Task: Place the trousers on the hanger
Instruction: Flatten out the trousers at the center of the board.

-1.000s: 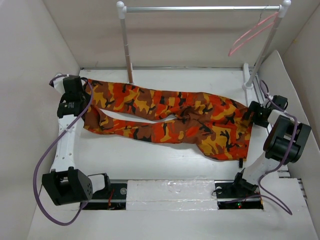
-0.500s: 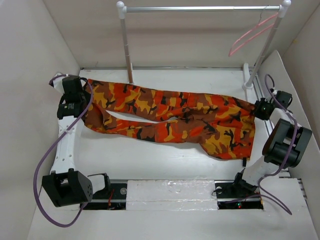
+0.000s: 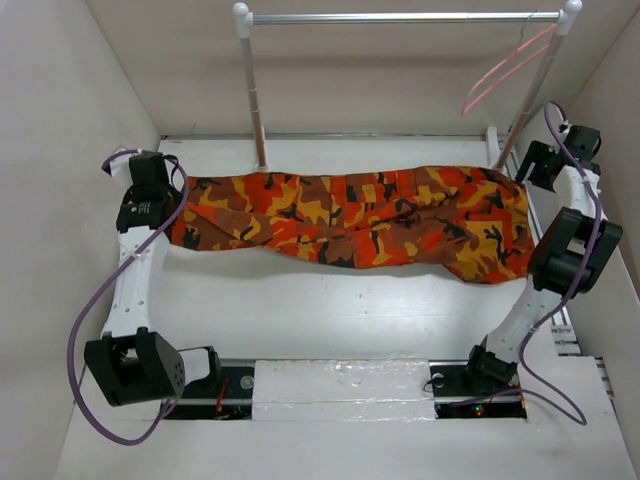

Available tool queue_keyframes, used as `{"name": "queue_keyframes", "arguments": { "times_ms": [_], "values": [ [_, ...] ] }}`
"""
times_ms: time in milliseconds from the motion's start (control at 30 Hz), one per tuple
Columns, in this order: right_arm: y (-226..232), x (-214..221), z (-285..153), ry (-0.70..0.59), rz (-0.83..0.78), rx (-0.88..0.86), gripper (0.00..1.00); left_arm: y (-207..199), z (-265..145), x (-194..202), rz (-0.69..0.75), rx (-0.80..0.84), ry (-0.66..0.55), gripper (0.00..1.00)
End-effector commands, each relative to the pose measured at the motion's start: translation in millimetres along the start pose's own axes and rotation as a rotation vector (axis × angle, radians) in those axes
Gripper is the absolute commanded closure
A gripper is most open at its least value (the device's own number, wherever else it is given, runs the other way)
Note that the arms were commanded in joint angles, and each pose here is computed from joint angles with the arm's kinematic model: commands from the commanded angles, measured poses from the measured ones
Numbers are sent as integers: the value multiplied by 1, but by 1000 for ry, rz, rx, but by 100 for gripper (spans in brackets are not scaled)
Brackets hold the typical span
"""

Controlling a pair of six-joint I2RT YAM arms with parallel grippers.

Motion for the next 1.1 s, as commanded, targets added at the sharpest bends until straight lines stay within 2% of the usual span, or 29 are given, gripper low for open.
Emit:
{"name": "queue_keyframes", "arguments": {
  "times_ms": [0, 67, 100, 133, 167, 200, 300, 333, 367, 433, 467, 567, 600, 700, 800, 867, 933, 1000, 1033, 1067],
  "values": [
    [64, -17, -54, -60, -29, -152, 19, 1, 5, -16, 30, -47, -29, 100],
    [87, 12, -88, -79, -63, -199, 21, -4, 3, -21, 23, -31, -19, 100],
    [126, 49, -113, -89, -110, -270, 26, -10, -7, -20, 21, 29, 7, 100],
    [127, 49, -113, -89, -110, -270, 26, -11, -7, -20, 21, 29, 8, 100],
    [132, 78, -132, -106, -124, -300, 28, -20, -23, -27, 1, 92, -7, 100],
    [158, 103, -145, -103, -151, -367, 32, -20, -33, -30, -10, 112, -8, 100],
    [174, 158, -171, -92, -176, -466, 37, -41, -79, -49, -97, 257, -32, 100],
    [175, 169, -176, -78, -188, -480, 37, -44, -91, -55, -123, 290, -32, 100],
    [174, 180, -180, -47, -202, -486, 36, -52, -116, -78, -155, 356, -77, 100],
    [177, 194, -193, -26, -255, -526, 33, -50, -144, -89, -194, 381, -78, 100],
    [172, 200, -194, 2, -275, -516, 31, -50, -167, -105, -214, 417, -120, 100],
    [164, 206, -200, 40, -318, -494, 27, -35, -193, -103, -224, 396, -114, 100],
    [163, 208, -199, 44, -340, -504, 24, -28, -191, -91, -210, 350, -61, 100],
    [163, 214, -194, 63, -389, -517, 17, -12, -187, -74, -177, 267, -14, 100],
    [163, 224, -183, 149, -425, -572, 17, 1, -159, -62, -138, 145, -18, 100],
    [169, 226, -182, 152, -435, -591, 16, 2, -131, -57, -128, 49, 6, 100],
    [172, 235, -188, 172, -465, -592, 18, -7, -113, -62, -143, 60, -21, 100],
    [173, 242, -197, 169, -491, -606, 30, -12, -89, -65, -154, 51, -31, 100],
    [170, 244, -199, 170, -499, -610, 42, -10, -81, -63, -156, 41, -21, 100],
    [171, 248, -203, 175, -513, -627, 59, -8, -68, -58, -146, -4, -6, 100]
  ]
}}
Point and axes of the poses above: each gripper's point midway between its finger pads, its own z axis out along the fingers, its own y axis along the line the jaws close on, x = y × z, the point moved 4 cm from there along -z, back along the fingers, and after that the axes turned 10 degrees about z, right-handed, at the moved point
